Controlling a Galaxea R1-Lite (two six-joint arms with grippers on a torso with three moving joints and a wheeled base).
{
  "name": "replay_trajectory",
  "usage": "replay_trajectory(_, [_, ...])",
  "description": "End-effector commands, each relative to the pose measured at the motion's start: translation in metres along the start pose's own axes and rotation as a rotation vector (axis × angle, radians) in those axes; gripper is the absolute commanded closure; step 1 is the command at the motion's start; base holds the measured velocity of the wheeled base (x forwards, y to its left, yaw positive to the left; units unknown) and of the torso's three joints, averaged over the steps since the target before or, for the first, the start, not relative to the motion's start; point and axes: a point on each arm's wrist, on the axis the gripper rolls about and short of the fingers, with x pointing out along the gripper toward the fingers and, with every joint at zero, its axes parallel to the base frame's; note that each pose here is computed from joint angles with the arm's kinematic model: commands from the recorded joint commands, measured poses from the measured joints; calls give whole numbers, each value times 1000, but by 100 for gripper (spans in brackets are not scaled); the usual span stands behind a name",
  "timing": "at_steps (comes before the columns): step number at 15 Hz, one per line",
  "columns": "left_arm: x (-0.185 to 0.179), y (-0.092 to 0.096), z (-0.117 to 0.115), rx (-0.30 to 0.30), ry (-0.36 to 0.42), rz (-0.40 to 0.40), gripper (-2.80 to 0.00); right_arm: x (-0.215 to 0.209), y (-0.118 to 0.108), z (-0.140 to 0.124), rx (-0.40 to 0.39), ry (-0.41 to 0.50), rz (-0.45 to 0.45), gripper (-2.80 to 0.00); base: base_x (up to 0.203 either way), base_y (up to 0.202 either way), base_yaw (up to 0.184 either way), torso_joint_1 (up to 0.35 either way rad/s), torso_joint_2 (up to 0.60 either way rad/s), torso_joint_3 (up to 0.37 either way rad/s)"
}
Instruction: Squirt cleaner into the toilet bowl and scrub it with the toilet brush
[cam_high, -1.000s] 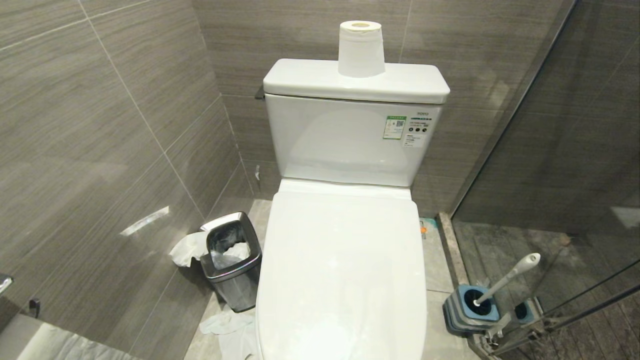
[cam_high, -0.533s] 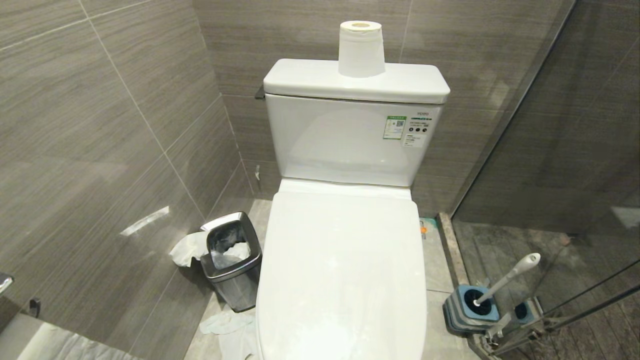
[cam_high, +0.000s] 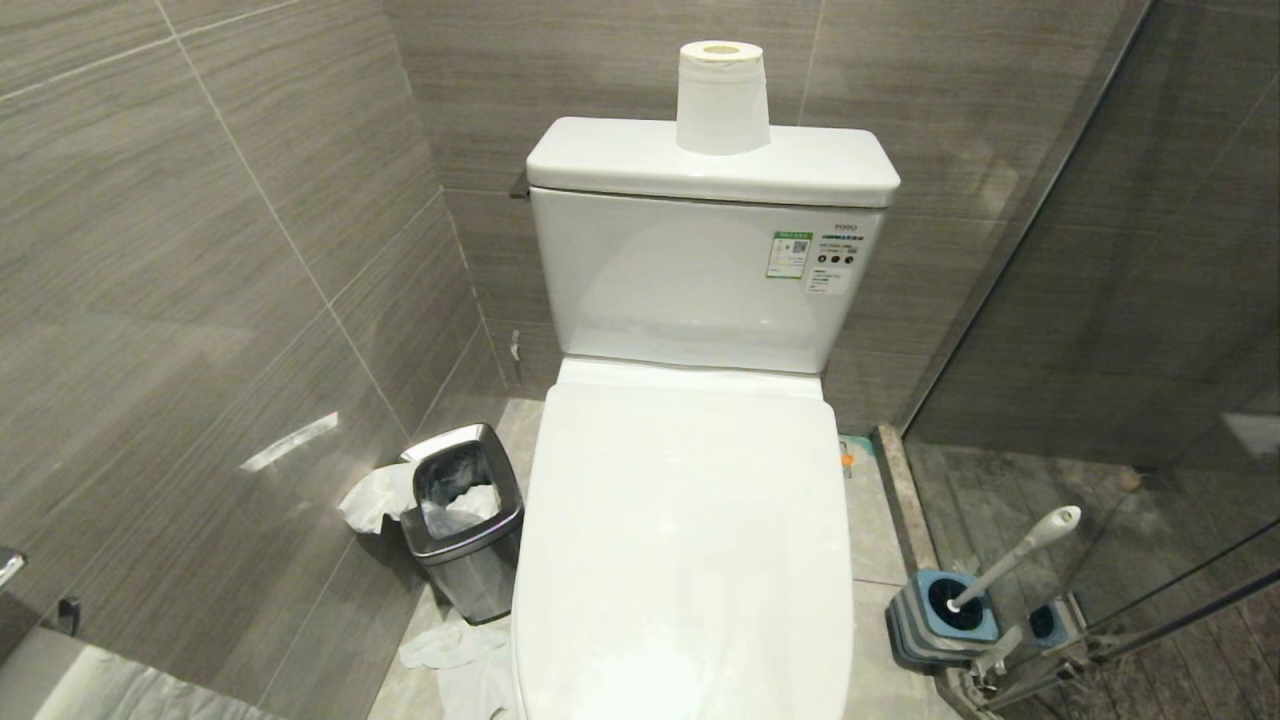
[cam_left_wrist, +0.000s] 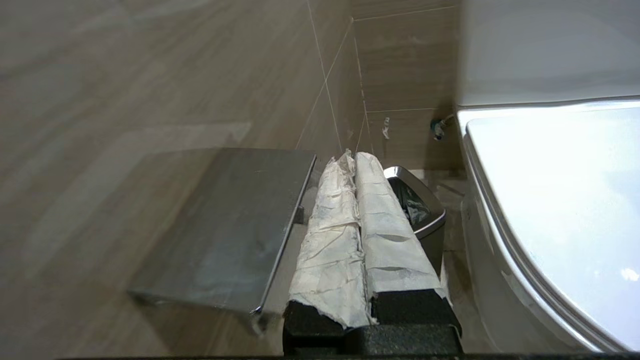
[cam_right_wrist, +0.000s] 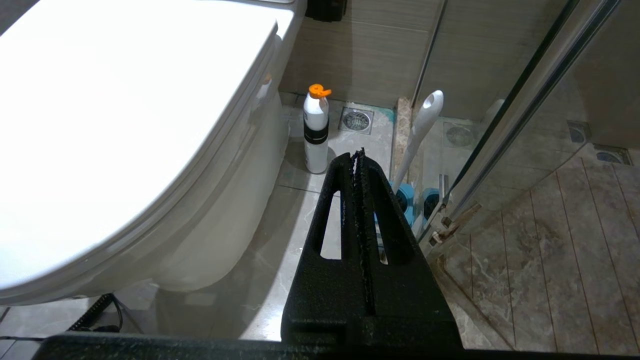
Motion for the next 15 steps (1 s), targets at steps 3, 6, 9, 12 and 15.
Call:
replay_trajectory(3, [32,-12,-48,-10,-71,5,0,0,0,0,0,1,1,0,0,0,0,0,0,0])
replay_trajectory(6, [40,-19,-75,-7,-96,-44,0,0,0,0,0,1,1,0,0,0,0,0,0,0])
replay_trajectory(9, [41,-22,-85,-30,-21,-83,0,0,0,0,0,1,1,0,0,0,0,0,0,0])
replay_trajectory(12, [40,-25,-96,-44,72,-173,0,0,0,0,0,1,1,0,0,0,0,0,0,0])
replay_trajectory(15, [38,-28,-110,-28,214,-199,0,0,0,0,0,1,1,0,0,0,0,0,0,0])
